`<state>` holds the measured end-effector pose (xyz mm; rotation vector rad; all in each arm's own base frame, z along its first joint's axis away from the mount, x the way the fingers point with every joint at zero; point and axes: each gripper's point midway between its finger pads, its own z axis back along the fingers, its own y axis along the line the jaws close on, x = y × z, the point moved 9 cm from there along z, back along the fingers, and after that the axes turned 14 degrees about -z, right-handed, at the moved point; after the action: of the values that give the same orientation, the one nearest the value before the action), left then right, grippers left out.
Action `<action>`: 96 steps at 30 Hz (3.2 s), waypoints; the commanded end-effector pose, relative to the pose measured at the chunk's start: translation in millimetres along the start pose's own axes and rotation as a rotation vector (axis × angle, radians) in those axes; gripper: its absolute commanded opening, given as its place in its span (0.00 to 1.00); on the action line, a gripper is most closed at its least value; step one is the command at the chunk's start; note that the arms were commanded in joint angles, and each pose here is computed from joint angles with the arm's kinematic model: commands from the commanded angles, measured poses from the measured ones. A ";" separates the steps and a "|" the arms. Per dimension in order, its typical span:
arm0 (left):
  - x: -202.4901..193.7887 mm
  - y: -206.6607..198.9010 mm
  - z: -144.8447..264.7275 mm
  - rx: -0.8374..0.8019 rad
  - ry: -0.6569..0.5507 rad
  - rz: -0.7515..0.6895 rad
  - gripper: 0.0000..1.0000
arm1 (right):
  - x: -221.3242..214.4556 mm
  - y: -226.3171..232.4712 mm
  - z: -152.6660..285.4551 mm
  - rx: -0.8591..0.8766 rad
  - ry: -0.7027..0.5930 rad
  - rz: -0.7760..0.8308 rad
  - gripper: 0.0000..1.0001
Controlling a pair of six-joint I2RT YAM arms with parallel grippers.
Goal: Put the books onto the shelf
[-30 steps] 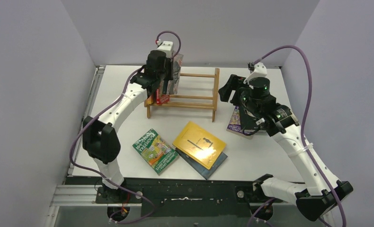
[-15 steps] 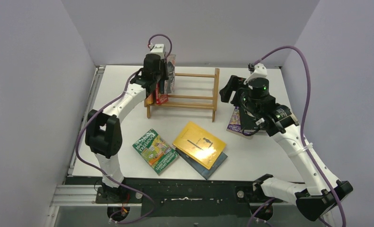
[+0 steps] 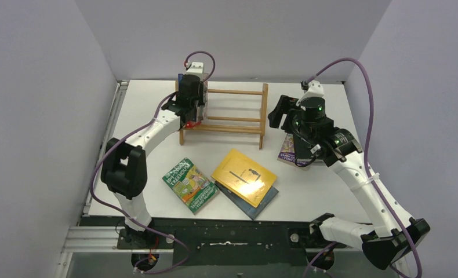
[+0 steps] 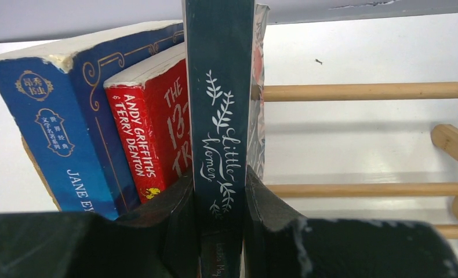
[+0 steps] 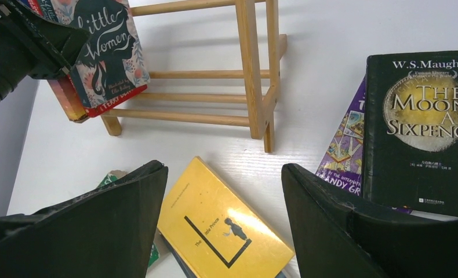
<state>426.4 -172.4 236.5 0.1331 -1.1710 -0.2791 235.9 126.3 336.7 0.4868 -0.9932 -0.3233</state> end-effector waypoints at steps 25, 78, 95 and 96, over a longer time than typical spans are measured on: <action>46.8 27.7 44.3 0.047 -0.186 0.179 0.38 | 1.6 -0.2 -6.1 0.004 -0.015 0.004 0.74; -237.9 18.3 215.7 -0.022 0.844 1.032 0.55 | -289.4 118.8 -147.3 0.244 0.691 0.503 0.59; -238.5 14.9 204.8 -0.078 0.859 1.009 0.32 | -272.9 146.4 -129.6 0.670 0.837 0.298 0.29; -238.5 15.0 204.7 -0.078 0.859 1.011 0.32 | -272.7 146.3 -129.1 0.678 0.838 0.295 0.29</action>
<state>143.8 -79.4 104.0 -0.3493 -0.2149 0.6192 229.5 381.0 108.1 0.6553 -0.2805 0.3845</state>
